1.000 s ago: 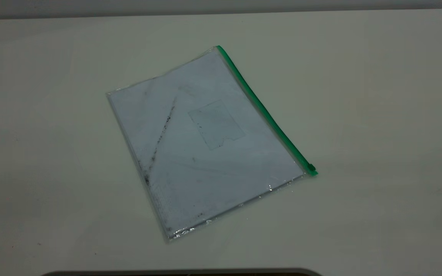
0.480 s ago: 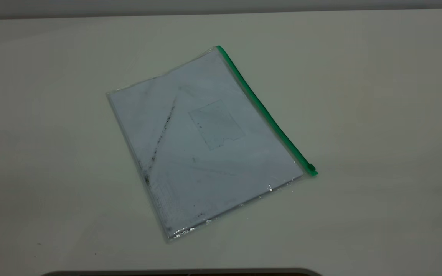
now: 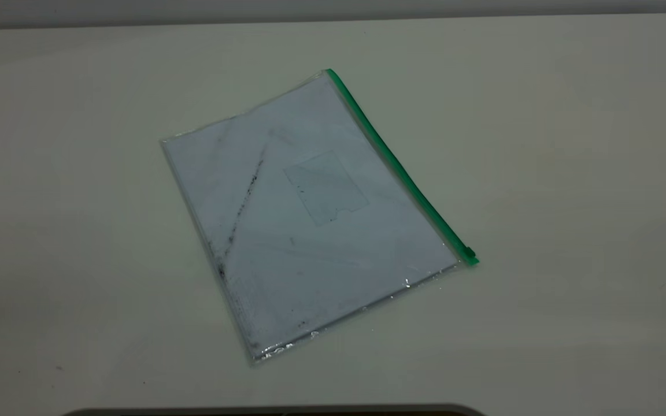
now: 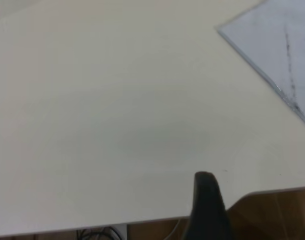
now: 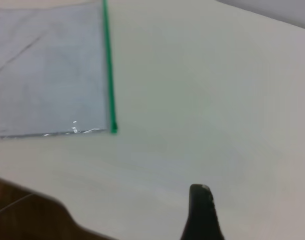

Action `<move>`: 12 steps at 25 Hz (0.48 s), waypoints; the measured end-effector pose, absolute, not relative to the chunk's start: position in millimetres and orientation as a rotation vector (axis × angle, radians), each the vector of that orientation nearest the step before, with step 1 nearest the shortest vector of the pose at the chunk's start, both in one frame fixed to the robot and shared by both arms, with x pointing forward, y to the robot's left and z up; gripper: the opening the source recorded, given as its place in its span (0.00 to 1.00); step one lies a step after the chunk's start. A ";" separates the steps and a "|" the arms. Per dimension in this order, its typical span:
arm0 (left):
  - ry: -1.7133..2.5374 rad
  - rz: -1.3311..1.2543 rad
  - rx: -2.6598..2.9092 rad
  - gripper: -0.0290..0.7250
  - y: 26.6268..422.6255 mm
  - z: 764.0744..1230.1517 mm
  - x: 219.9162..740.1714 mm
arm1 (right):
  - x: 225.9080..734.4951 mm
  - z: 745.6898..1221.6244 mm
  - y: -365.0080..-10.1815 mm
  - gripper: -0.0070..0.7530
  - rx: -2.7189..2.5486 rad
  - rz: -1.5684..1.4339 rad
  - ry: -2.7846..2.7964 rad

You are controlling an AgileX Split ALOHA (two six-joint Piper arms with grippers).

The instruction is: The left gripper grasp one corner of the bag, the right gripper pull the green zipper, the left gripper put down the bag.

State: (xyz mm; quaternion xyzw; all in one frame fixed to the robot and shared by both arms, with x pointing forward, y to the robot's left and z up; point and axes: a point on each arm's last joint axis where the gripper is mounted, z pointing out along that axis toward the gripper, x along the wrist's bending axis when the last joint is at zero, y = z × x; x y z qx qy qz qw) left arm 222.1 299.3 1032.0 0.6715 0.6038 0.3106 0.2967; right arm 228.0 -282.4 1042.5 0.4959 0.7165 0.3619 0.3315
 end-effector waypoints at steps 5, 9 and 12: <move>1.608 0.827 1.784 0.82 299.2 1032.0 222.1 | 228.5 1042.5 -282.0 0.78 1.320 0.932 1.849; 1.608 0.827 1.784 0.82 299.2 1032.0 222.1 | 228.5 1042.5 -282.0 0.78 1.321 0.931 1.848; 1.609 0.828 1.783 0.82 299.2 1032.0 222.1 | 228.5 1042.5 -282.0 0.78 1.321 0.931 1.848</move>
